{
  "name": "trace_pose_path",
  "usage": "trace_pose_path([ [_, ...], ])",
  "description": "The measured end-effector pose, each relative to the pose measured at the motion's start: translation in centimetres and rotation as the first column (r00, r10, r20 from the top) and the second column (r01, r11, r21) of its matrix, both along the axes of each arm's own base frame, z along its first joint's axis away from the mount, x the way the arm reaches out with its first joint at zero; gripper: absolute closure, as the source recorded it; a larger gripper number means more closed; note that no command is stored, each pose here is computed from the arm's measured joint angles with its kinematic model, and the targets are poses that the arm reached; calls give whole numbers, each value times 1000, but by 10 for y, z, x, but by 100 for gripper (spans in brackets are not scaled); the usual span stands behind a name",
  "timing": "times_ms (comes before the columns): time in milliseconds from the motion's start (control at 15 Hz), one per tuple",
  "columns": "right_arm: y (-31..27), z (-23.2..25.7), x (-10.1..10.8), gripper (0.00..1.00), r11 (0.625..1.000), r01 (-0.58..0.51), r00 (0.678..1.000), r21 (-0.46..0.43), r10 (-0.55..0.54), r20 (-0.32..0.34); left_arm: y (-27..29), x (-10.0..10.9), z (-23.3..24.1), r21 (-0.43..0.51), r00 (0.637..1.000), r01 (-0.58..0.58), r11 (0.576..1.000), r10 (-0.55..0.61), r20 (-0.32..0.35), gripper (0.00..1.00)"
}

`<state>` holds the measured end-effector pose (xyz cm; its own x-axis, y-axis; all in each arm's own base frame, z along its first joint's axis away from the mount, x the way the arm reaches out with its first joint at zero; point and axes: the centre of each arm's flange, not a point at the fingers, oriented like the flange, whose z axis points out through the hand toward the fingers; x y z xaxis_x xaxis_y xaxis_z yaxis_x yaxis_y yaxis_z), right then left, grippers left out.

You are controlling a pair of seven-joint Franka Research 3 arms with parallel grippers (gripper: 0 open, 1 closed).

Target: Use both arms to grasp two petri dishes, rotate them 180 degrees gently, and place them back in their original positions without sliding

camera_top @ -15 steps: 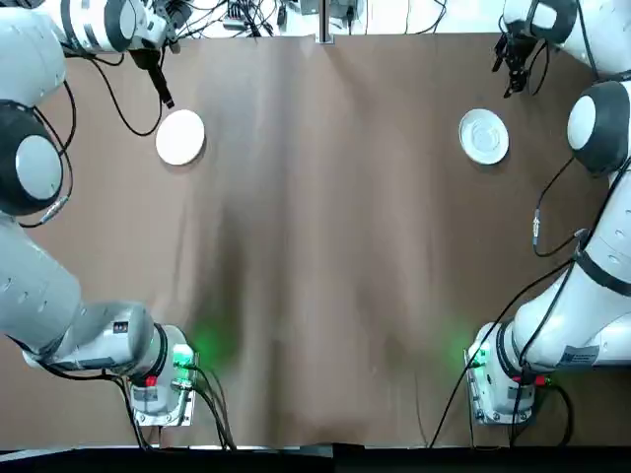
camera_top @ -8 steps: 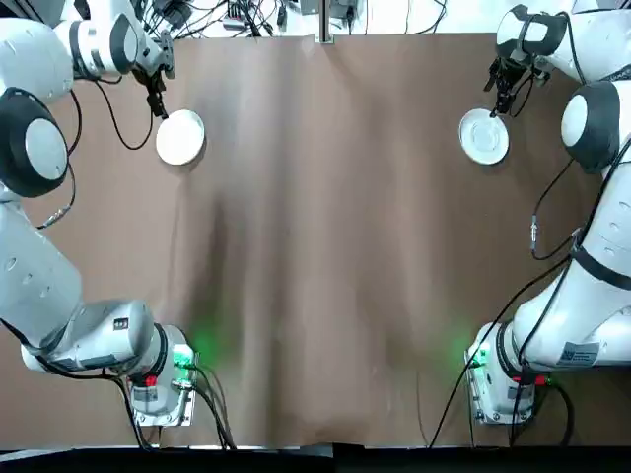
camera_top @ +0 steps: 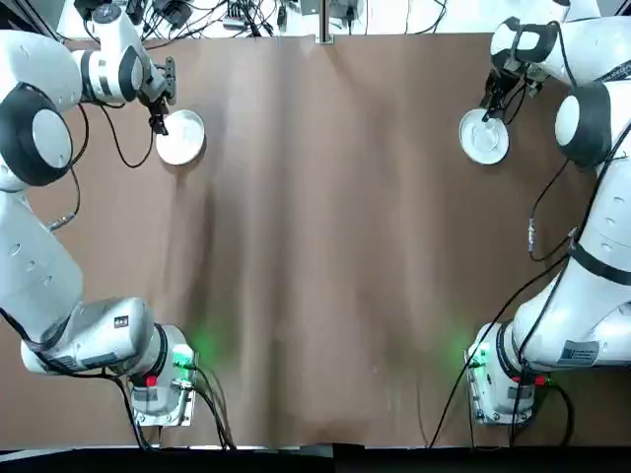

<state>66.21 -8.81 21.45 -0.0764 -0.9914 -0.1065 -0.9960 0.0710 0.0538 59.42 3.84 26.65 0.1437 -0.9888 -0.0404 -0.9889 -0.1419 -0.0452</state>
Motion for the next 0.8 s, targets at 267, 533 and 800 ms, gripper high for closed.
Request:
trace_pose_path([
  [267, 0, -10, -2, 54, 1000, 2, 1000, 0, -2, -16, 11, -4, -26, -6, 999, 30, 1000, -30, -9, 40],
  [533, 0, -17, -8, 56, 1000, 5, 999, 2, -5, -33, 16, -10, -52, -13, 1000, 30, 999, -30, -2, 47],
  [800, 0, -22, -11, 57, 1000, 5, 999, 3, -5, -44, 15, -12, -60, -16, 999, 31, 999, -31, -10, 47],
])
